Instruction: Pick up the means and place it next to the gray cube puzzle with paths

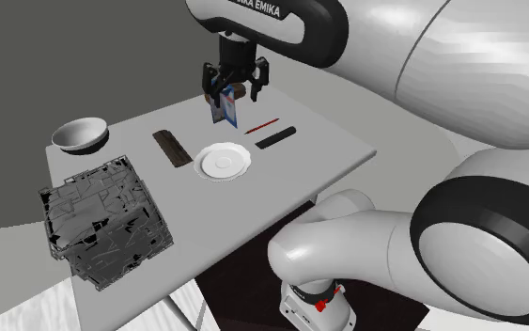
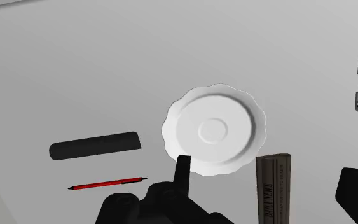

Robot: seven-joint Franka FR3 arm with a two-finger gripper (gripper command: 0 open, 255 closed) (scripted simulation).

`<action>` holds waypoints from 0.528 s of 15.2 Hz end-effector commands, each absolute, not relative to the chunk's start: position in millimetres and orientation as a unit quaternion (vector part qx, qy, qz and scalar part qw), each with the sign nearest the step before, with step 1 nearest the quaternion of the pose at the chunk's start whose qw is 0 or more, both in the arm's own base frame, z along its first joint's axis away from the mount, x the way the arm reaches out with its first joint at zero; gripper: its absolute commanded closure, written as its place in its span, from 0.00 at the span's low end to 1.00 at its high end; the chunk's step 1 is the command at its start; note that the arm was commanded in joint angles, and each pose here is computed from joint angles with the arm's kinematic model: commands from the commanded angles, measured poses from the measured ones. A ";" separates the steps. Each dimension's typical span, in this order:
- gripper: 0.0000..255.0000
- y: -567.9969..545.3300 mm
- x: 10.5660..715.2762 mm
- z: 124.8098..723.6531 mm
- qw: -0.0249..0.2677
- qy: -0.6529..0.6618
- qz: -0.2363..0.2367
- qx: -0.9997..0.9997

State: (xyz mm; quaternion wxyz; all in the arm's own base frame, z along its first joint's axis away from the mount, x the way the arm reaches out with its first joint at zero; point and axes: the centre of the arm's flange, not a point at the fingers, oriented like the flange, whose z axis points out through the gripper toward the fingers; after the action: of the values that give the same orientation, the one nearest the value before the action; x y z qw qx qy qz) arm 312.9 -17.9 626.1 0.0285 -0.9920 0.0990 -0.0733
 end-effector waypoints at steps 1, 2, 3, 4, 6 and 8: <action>0.00 -17.9 312.9 626.1 0.028 0.099 -0.073 -0.992; 0.00 -23.0 324.3 619.6 0.031 0.120 -0.069 -0.990; 0.00 -28.5 335.4 612.9 0.033 0.141 -0.065 -0.987; 0.00 -34.4 346.3 606.0 0.035 0.162 -0.061 -0.984; 0.00 -47.3 367.0 591.9 0.040 0.204 -0.052 -0.977; 0.00 -61.7 386.4 577.2 0.044 0.245 -0.043 -0.968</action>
State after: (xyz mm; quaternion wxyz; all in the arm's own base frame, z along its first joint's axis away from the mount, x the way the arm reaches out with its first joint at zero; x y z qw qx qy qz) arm 376.4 -54.7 586.2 0.0422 -0.9729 0.2225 -0.0474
